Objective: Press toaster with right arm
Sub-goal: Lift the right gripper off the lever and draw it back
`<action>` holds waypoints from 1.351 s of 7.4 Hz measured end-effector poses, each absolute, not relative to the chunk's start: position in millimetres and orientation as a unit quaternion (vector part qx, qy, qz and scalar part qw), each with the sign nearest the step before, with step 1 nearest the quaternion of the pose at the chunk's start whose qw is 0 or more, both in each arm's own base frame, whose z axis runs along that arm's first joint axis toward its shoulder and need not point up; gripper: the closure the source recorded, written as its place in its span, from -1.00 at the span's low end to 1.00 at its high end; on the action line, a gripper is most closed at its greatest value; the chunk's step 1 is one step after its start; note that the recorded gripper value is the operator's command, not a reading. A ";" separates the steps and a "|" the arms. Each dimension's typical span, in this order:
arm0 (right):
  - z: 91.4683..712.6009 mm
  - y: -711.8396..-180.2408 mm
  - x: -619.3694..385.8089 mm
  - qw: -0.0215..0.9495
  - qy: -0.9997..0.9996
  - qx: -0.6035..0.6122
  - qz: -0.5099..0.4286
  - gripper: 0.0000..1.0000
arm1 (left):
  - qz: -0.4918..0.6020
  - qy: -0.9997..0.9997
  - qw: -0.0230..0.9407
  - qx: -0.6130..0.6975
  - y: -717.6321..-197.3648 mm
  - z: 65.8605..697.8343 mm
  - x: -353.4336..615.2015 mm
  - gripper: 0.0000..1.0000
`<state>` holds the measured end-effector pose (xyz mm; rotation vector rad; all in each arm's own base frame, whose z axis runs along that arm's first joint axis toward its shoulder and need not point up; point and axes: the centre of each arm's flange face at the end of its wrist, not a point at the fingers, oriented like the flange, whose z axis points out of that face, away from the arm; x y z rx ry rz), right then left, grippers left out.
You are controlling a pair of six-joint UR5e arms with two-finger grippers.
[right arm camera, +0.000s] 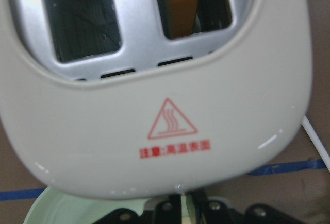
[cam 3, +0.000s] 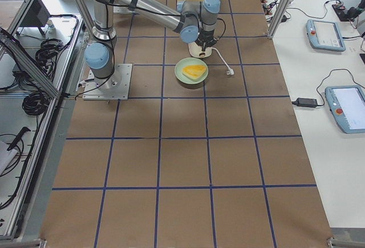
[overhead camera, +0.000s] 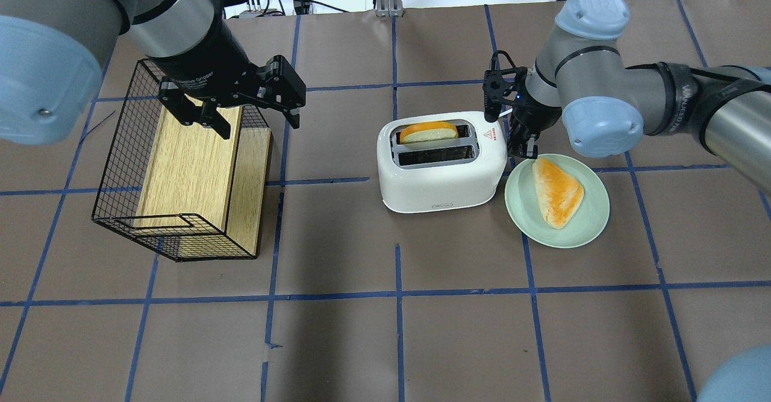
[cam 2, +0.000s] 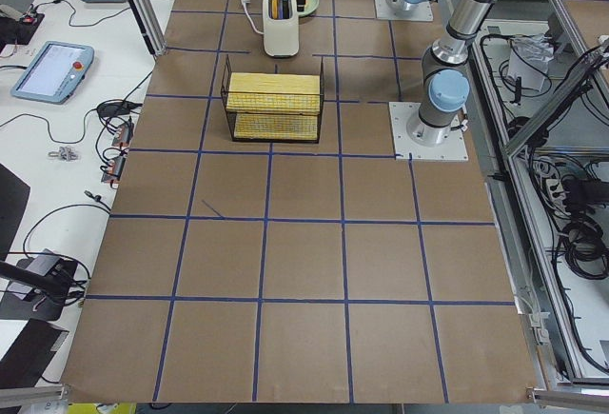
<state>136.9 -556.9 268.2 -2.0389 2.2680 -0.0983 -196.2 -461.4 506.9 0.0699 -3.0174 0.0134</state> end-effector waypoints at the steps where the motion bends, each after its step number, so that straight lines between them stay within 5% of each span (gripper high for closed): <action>1: 266.6 -557.3 137.1 0.045 0.742 -0.668 -0.033 0.63 | 0.004 -0.998 0.062 0.023 -461.5 506.9 -196.0 -1.00; 5: 287.2 -556.5 135.9 0.029 0.747 -0.661 -0.055 0.40 | 0.004 -0.998 0.062 0.023 -461.4 506.9 -196.3 -1.00; 6: 318.0 -549.3 136.6 0.021 0.759 -0.647 -0.071 0.00 | 0.004 -0.998 0.062 0.023 -461.3 507.0 -196.3 -1.00; 7: 351.9 -537.9 136.3 0.020 0.784 -0.615 -0.079 -0.77 | 0.005 -0.998 0.062 0.023 -461.3 507.1 -196.2 -1.00; 8: 377.0 -527.4 134.7 0.025 0.813 -0.576 -0.078 -0.98 | 0.005 -0.998 0.062 0.023 -461.4 507.0 -196.0 -1.00; 10: 408.5 -517.1 128.4 0.044 0.889 -0.452 -0.052 -1.00 | 0.004 -0.998 0.061 0.023 -461.4 506.9 -196.1 -1.00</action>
